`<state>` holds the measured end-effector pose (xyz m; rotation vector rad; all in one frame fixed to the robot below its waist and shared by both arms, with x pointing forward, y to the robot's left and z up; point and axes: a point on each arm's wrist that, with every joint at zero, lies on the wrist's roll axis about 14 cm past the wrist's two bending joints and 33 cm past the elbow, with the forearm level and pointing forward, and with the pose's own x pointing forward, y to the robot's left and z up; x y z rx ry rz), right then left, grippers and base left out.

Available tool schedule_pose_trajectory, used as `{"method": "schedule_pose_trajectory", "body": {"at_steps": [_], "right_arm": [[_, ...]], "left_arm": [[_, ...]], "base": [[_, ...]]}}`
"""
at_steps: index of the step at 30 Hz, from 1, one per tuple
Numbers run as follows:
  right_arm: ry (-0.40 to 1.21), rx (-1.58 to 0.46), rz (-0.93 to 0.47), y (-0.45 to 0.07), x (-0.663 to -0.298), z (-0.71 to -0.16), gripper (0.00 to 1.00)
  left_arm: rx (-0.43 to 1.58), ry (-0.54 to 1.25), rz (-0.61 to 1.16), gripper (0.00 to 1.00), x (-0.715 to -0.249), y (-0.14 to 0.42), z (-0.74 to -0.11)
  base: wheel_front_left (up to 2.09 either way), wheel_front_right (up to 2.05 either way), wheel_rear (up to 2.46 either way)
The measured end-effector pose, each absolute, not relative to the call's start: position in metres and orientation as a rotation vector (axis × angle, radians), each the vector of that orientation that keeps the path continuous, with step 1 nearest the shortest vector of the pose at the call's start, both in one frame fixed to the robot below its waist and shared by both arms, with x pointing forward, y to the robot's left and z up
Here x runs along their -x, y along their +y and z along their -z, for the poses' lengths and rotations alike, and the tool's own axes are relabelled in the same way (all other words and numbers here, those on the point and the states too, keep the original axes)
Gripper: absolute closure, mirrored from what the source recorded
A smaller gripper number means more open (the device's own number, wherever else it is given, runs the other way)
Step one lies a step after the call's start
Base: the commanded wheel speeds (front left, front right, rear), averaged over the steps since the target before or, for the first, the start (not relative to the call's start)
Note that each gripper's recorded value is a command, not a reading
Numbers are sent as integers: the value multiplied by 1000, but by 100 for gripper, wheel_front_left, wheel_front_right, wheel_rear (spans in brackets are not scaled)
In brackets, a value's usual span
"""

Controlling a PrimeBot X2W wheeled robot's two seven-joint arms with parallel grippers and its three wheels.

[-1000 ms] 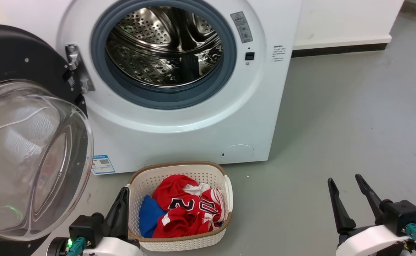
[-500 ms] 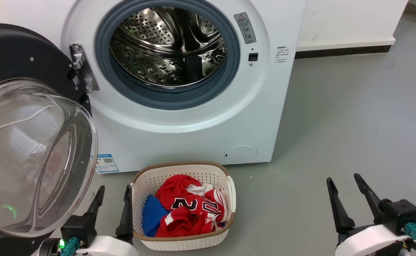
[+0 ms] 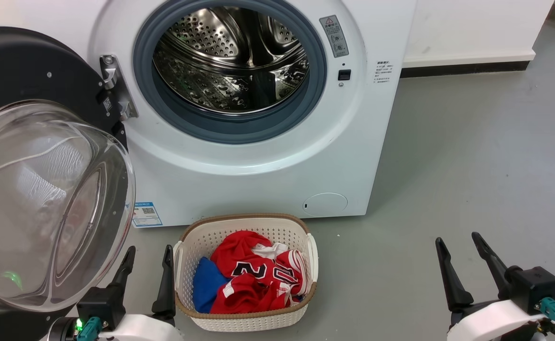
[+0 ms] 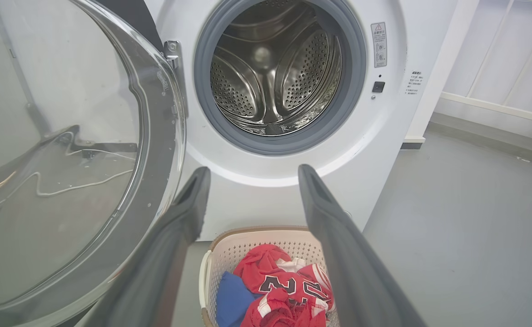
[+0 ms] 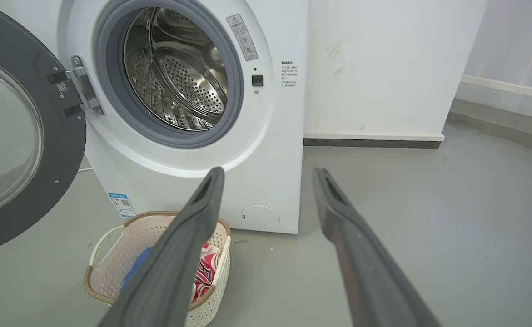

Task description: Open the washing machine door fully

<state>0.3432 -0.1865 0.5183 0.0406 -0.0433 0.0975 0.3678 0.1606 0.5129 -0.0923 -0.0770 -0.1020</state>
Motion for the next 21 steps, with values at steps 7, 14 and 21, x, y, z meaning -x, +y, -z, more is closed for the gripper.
{"method": "schedule_pose_trajectory", "body": {"at_steps": [7,14,21], "right_arm": [[-43,-42,-96,-187,-343,-518,0],[-42,-45,-94,-187,-344,-517,0],[21,-56,-87,-187,-336,-497,100]], "left_arm": [[95,-68,100,0,-368,161,-510],[90,-61,101,0,-367,162,-507],[96,-1,98,100,-361,161,-488]], "base": [[0,0,0],[0,0,0],[0,0,0]]}}
